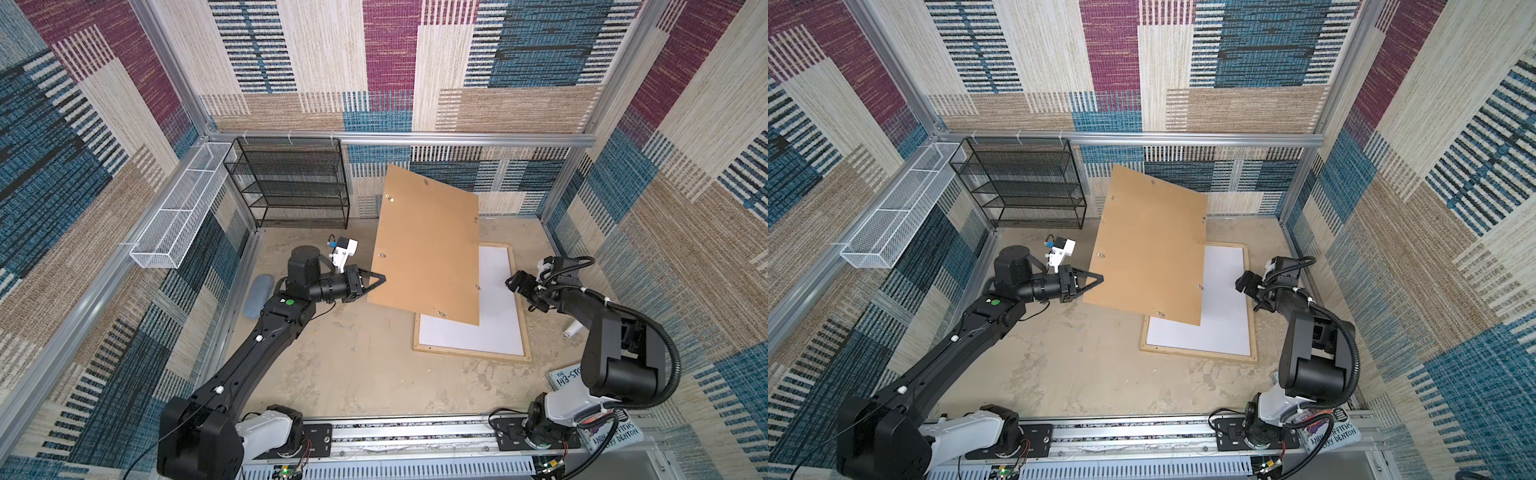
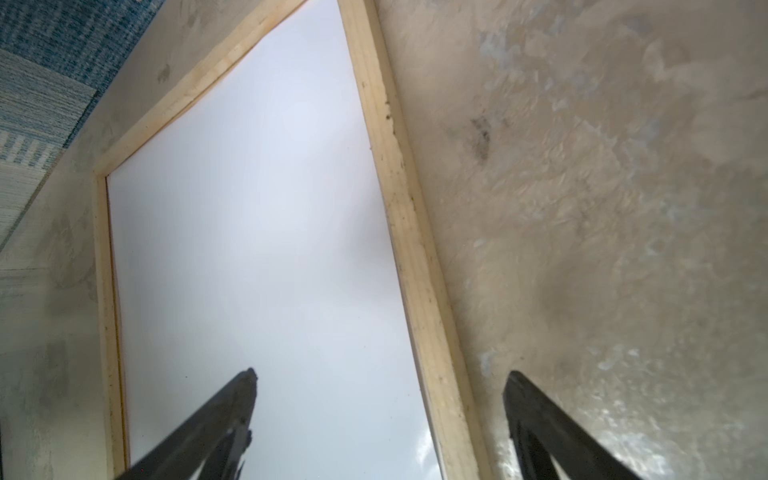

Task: Put the photo into the frame
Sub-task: 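Carry the brown backing board over the wooden frame with both grippers, then lower the backing board onto the wooden frame, aligning its edge with the right gripper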

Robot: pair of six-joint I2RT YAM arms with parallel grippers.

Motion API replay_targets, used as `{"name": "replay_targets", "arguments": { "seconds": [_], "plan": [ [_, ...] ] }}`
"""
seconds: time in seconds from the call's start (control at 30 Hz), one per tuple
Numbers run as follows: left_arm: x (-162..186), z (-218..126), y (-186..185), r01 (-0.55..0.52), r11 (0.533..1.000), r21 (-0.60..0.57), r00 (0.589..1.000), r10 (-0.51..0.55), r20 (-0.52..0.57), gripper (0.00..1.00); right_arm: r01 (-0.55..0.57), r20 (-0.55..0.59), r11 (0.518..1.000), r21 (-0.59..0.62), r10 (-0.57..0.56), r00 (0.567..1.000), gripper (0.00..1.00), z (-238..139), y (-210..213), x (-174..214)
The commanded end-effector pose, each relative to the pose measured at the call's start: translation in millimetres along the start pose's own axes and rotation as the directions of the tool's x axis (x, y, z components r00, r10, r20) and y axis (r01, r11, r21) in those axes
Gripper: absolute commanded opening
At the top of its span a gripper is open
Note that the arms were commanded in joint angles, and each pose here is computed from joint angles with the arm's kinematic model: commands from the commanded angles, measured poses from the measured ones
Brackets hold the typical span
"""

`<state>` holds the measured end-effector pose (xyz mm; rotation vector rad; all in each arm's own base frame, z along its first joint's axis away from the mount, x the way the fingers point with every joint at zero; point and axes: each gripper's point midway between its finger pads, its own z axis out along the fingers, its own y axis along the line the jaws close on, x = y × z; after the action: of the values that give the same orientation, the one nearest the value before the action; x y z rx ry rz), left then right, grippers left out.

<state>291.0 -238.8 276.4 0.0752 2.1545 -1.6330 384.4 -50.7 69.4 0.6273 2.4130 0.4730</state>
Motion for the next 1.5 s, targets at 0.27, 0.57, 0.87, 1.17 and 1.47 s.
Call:
{"name": "replay_targets", "arguments": {
  "seconds": [0.27, 0.57, 0.87, 1.17, 1.47],
  "plan": [
    [4, 27, 28, -0.002, 0.999, 0.054, 1.000, 0.003, -0.023, 0.00, 0.021, -0.047, 0.982, -0.186, -0.030, 0.998, 0.92, 8, 26, 15],
    [13, 17, 51, -0.011, 0.998, -0.055, 1.000, 0.010, -0.026, 0.00, -0.007, -0.099, 0.927, -0.375, -0.032, 0.995, 0.89, 10, 55, 38],
    [7, -24, 79, 0.053, 0.991, -0.122, 0.997, -0.047, 0.059, 0.00, 0.052, -0.159, 0.888, -0.456, -0.139, 0.977, 0.86, 32, 115, 61],
    [9, -48, 73, 0.038, 0.988, -0.148, 0.995, -0.024, 0.096, 0.00, 0.129, -0.163, 0.888, -0.441, -0.221, 0.962, 0.84, 53, 161, 71],
    [4, -44, 71, 0.030, 0.995, -0.091, 0.994, -0.020, 0.104, 0.00, 0.233, -0.069, 0.921, -0.311, -0.266, 0.961, 0.81, 33, 157, 54]
  ]
}}
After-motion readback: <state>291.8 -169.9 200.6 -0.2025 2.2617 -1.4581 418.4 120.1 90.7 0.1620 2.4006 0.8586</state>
